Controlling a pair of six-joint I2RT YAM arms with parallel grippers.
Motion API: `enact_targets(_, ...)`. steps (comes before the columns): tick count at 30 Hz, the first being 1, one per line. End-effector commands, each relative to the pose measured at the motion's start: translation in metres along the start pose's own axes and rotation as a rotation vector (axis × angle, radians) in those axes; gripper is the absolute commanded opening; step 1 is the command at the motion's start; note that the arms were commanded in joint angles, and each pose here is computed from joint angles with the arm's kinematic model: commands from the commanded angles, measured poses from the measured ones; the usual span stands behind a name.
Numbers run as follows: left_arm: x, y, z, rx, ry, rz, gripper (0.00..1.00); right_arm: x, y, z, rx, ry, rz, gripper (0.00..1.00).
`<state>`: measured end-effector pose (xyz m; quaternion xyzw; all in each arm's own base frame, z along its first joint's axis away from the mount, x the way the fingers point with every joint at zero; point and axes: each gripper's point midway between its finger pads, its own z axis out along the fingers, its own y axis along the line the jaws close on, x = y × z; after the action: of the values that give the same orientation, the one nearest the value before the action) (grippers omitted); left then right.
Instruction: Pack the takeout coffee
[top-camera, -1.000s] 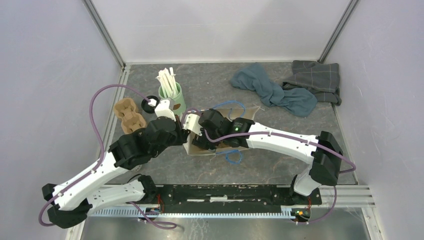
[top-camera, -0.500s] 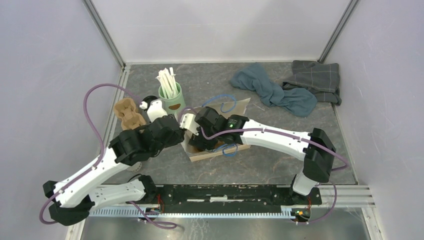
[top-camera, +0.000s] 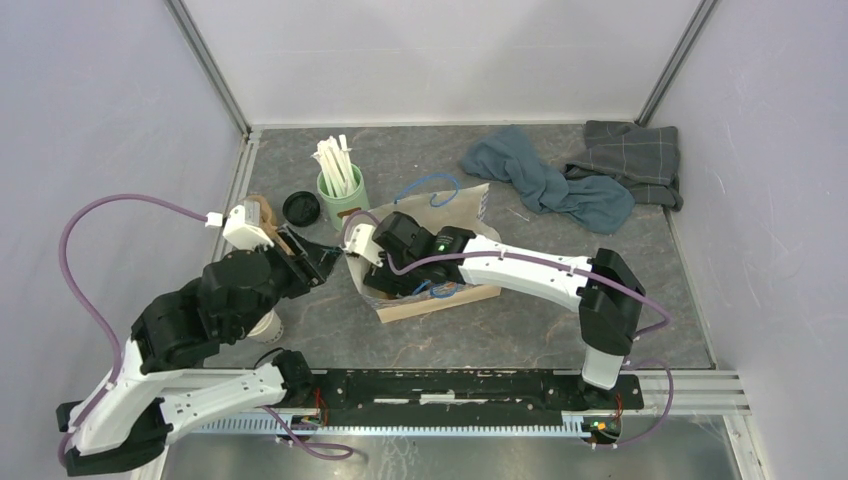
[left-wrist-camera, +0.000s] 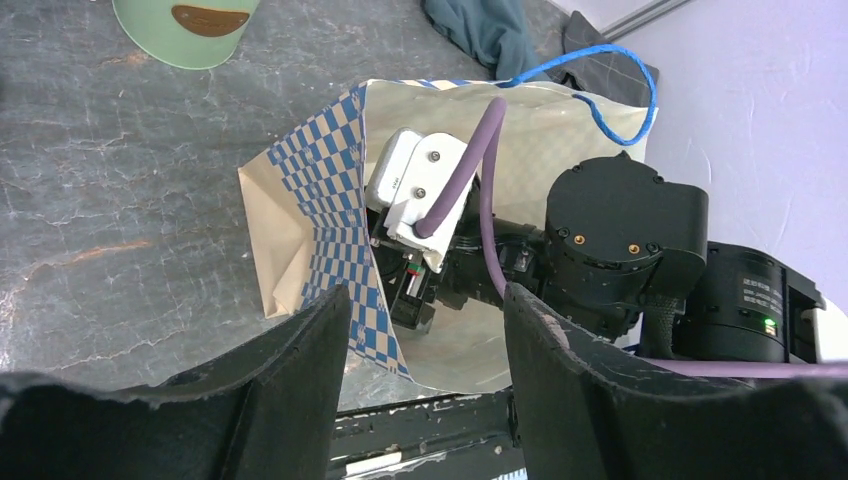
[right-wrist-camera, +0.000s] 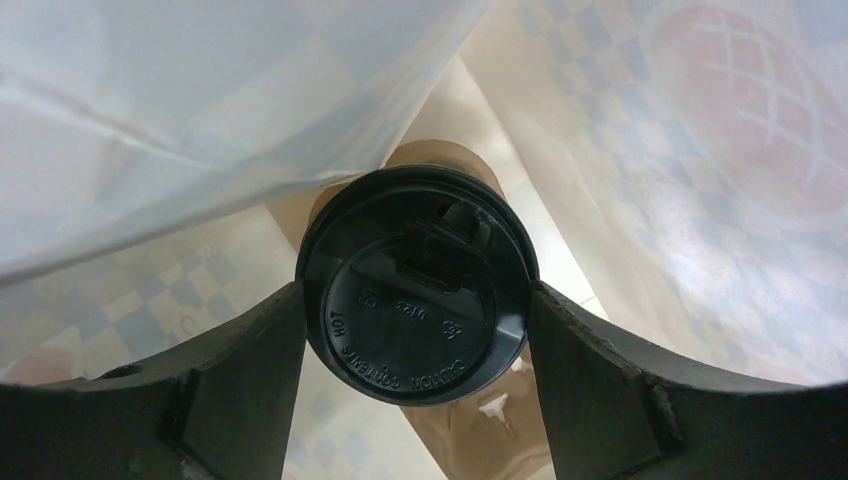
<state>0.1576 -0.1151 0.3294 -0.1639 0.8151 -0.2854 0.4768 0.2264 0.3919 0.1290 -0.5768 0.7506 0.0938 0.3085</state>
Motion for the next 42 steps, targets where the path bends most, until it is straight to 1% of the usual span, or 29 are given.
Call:
enact_targets(1,-0.009,-0.005,-0.006,0.031,-0.023,0.004,0.65,0.109,0.031,0.042,-0.085,0.345,0.014,0.7)
enact_targets(4,-0.01,-0.003,-0.009,0.036,-0.024,0.001,0.65,0.106,0.034,0.041,-0.102,0.336,0.026,0.72)
enact_targets(7,-0.011,-0.002,-0.011,0.04,-0.028,-0.001,0.65,0.08,0.028,0.03,-0.095,0.284,0.044,0.75)
enact_targets(9,-0.013,-0.003,-0.012,0.045,-0.035,-0.001,0.66,0.055,0.02,0.016,-0.074,0.233,0.065,0.8)
enact_targets(12,-0.014,-0.004,-0.01,0.05,-0.042,0.012,0.66,0.022,0.008,-0.006,-0.037,0.155,0.1,0.96)
enact_targets(13,-0.013,-0.005,-0.009,0.052,-0.041,0.017,0.67,0.011,0.004,-0.013,-0.025,0.13,0.106,0.98)
enact_targets(15,-0.01,-0.006,-0.005,0.052,-0.035,0.029,0.67,-0.004,-0.003,-0.023,-0.008,0.101,0.114,0.98)
enact_targets(19,-0.001,-0.008,0.001,0.058,-0.011,0.041,0.67,-0.02,-0.008,-0.036,0.003,0.071,0.139,0.98)
enact_targets(24,0.005,-0.008,0.004,0.063,0.005,0.045,0.67,-0.026,-0.01,-0.048,0.008,0.047,0.173,0.98)
enact_targets(30,0.005,-0.004,0.003,0.05,0.002,0.041,0.66,-0.032,-0.018,-0.073,0.041,0.013,0.185,0.98)
enact_targets(31,0.005,-0.003,0.003,0.043,-0.001,0.038,0.66,-0.035,-0.019,-0.078,0.05,0.003,0.212,0.98)
enact_targets(36,0.004,-0.006,0.005,0.042,-0.004,0.034,0.66,-0.059,-0.029,-0.109,0.074,-0.092,0.248,0.98)
enact_targets(42,-0.001,-0.013,0.007,0.037,-0.011,0.045,0.66,-0.079,-0.042,-0.135,0.1,-0.163,0.286,0.98)
